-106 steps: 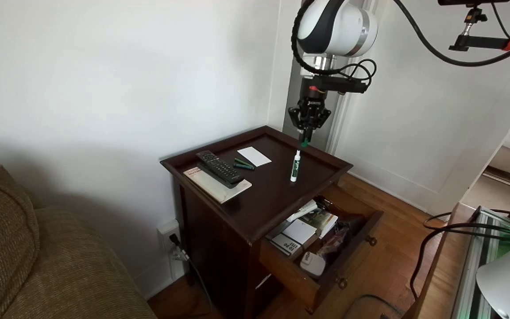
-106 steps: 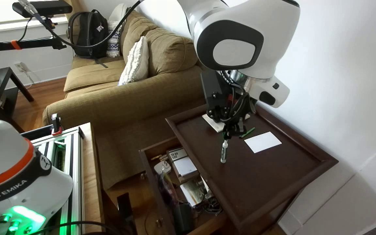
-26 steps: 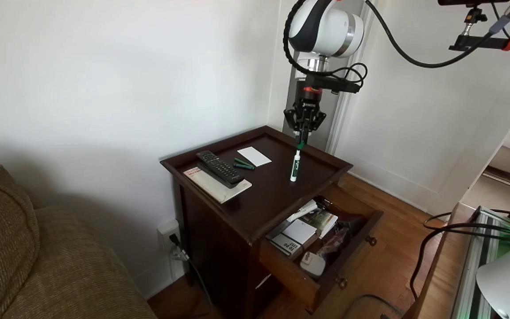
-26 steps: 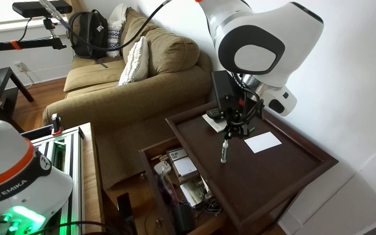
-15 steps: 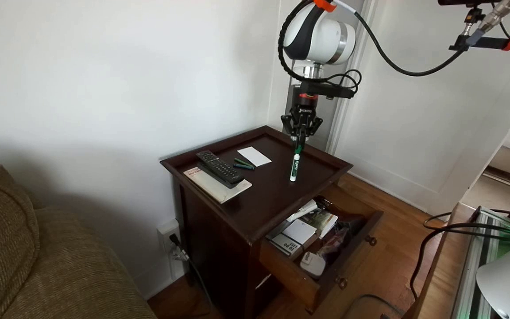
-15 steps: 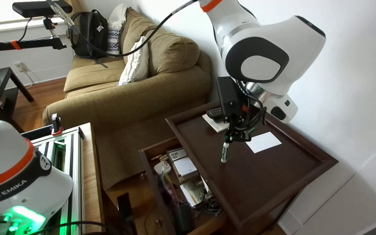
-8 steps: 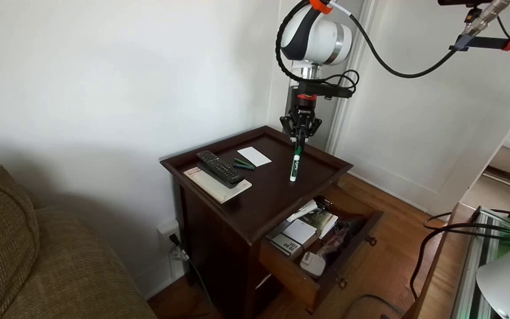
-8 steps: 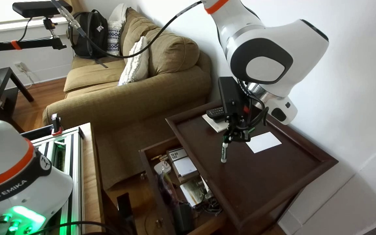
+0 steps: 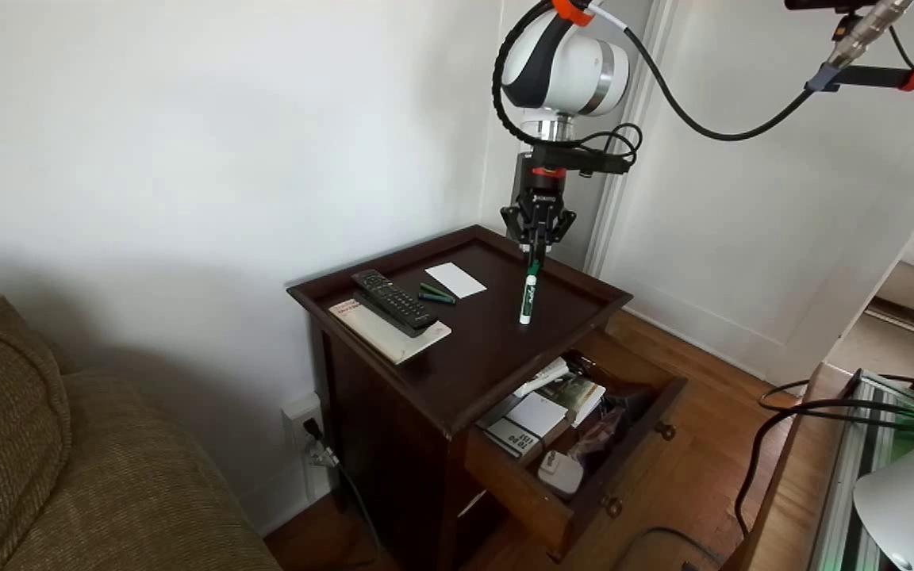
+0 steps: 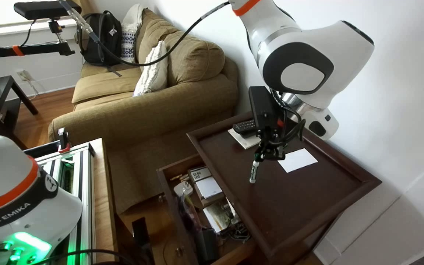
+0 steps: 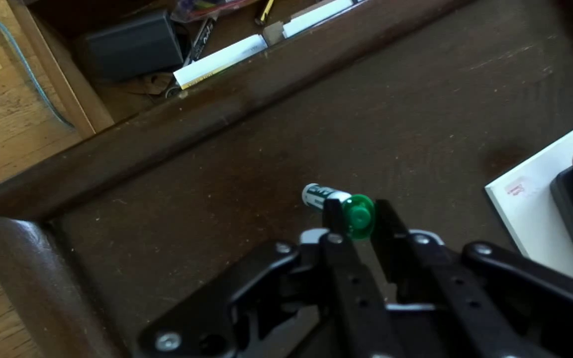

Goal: Put the green cap on the marker

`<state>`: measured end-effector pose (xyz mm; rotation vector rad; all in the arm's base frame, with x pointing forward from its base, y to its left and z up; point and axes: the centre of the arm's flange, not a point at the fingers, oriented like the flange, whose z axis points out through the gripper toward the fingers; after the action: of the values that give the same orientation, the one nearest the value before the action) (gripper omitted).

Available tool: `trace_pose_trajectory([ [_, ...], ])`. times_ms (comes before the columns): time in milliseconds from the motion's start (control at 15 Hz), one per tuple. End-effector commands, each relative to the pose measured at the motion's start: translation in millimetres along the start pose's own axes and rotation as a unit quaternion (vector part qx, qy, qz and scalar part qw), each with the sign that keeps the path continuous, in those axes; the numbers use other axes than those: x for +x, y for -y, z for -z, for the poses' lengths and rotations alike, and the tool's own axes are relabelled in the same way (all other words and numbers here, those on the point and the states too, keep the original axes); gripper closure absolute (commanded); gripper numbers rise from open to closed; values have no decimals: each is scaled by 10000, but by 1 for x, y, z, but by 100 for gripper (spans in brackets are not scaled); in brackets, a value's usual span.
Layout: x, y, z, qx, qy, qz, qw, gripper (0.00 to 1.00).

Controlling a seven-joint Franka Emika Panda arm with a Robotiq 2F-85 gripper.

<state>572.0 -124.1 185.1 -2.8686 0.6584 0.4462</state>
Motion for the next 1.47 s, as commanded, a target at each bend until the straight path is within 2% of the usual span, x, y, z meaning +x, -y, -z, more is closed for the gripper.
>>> trace_pose_trajectory([
  [0,5,-1,-21,-208,122,-63,9997,95],
  [267,5,-6,-33,-311,222,-122,9992,95],
  [667,4,-3,-31,-298,199,-87,9993,95],
  [733,3,-1,-30,-286,190,-81,9994,79],
  [800,2,0,-28,-280,172,-62,9994,54],
  [933,0,2,-24,-298,144,-41,9994,51],
  [1067,-3,2,-22,-353,140,-39,9993,38],
  [1400,-12,4,10,-555,-239,51,9982,1],
])
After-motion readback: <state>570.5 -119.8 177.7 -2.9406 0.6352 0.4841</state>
